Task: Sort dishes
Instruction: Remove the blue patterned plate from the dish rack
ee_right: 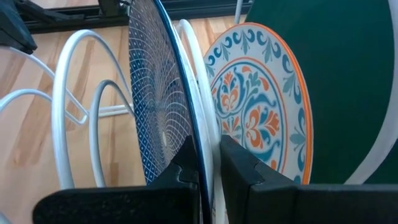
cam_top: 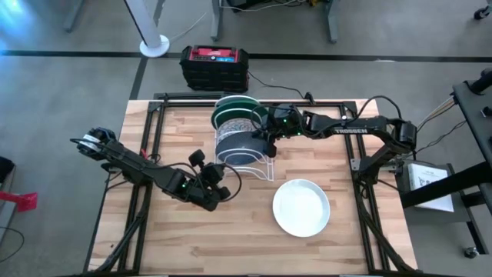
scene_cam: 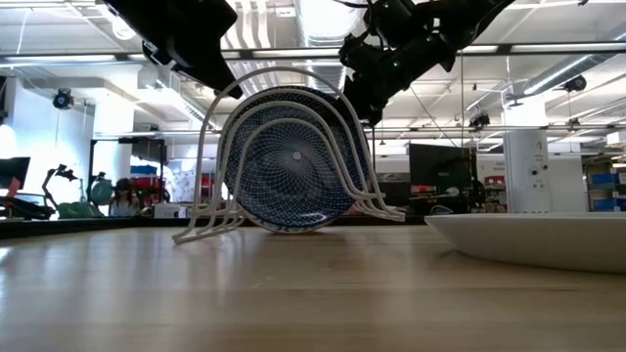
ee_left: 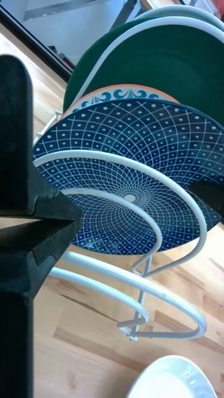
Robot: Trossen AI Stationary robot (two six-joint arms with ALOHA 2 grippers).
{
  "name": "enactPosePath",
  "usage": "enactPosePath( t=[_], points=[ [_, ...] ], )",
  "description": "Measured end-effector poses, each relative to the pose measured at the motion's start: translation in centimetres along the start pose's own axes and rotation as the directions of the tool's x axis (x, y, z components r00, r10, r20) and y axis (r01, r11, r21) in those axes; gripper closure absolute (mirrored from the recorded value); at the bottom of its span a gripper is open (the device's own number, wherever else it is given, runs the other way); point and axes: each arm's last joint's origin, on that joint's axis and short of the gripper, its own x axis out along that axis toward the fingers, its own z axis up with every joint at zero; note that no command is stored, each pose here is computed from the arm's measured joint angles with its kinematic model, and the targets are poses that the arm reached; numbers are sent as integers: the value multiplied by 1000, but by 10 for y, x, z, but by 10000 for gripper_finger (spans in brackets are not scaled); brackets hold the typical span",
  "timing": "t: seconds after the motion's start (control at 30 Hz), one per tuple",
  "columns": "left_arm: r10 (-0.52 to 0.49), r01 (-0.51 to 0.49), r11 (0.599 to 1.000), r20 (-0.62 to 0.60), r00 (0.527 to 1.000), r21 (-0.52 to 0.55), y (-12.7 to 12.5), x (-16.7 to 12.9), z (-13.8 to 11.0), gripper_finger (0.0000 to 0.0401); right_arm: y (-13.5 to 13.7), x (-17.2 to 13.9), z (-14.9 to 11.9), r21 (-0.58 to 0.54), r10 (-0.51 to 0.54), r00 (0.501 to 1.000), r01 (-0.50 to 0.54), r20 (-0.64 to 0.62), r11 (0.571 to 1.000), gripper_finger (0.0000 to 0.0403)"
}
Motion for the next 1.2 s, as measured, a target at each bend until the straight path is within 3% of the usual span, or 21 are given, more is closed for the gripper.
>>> enactPosePath(
  t=[0.53, 1.2],
  points=[
    [-1, 1, 1000, -6, 1000, -14, 1, 2, 1, 401, 13, -16, 5, 2, -75, 997, 75, -36, 997, 385],
    [-3, 3, 1000, -1, 1000, -22, 1, 3, 2, 401, 16, -26, 8, -4, -82, 996, 81, -22, 997, 385]
  ],
)
